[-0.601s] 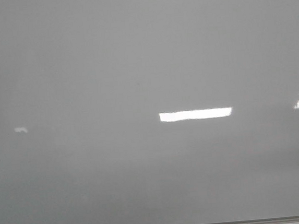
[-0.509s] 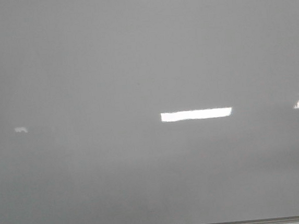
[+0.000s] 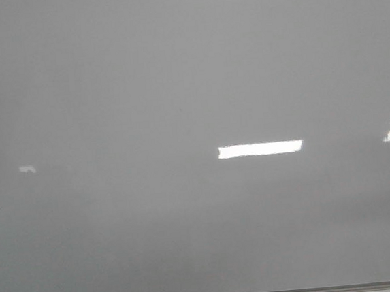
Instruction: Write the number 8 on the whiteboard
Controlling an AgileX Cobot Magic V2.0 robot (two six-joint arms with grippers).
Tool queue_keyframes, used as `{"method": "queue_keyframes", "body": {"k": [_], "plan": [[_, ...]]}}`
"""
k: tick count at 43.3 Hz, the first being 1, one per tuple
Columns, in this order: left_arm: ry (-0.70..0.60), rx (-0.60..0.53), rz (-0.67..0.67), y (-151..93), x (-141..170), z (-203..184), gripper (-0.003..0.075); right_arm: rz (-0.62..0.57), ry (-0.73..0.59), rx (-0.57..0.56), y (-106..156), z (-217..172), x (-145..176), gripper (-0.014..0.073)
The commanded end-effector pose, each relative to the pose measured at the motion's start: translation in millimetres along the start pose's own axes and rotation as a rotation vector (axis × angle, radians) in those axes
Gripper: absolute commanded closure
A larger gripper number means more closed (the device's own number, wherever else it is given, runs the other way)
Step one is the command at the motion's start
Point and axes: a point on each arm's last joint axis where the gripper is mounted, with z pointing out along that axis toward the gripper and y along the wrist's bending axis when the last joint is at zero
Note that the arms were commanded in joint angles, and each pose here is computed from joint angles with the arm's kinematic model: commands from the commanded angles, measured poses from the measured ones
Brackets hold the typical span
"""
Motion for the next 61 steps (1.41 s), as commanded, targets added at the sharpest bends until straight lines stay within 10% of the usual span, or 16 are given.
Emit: {"method": "queue_keyframes", "body": {"k": [1, 38, 50, 61], "plan": [[-0.09, -0.01, -0.011, 0.9, -7.0, -1.6, 0.0739, -0.01, -0.097, 0.006, -0.2, -1.9, -8.6, 0.0662], [-0.15, -0.021, 0.003, 1.7, -12.5, -2.3, 0.0739, -0.009, -0.162, 0.005, -0.1, -2.7, -14.7, 0.0662], [-0.415, -0.045, -0.006, 4.8, -61.0, -16.9, 0.0739, -0.012, -0.27, -0.007, 4.5, -23.2, -63.3, 0.0662], [-0.172, -0.007, -0.003, 4.1, -107.7, -10.2, 0.0739, -0.014, -0.166, -0.01, 10.3, -31.4, -122.4, 0.0662]]}}
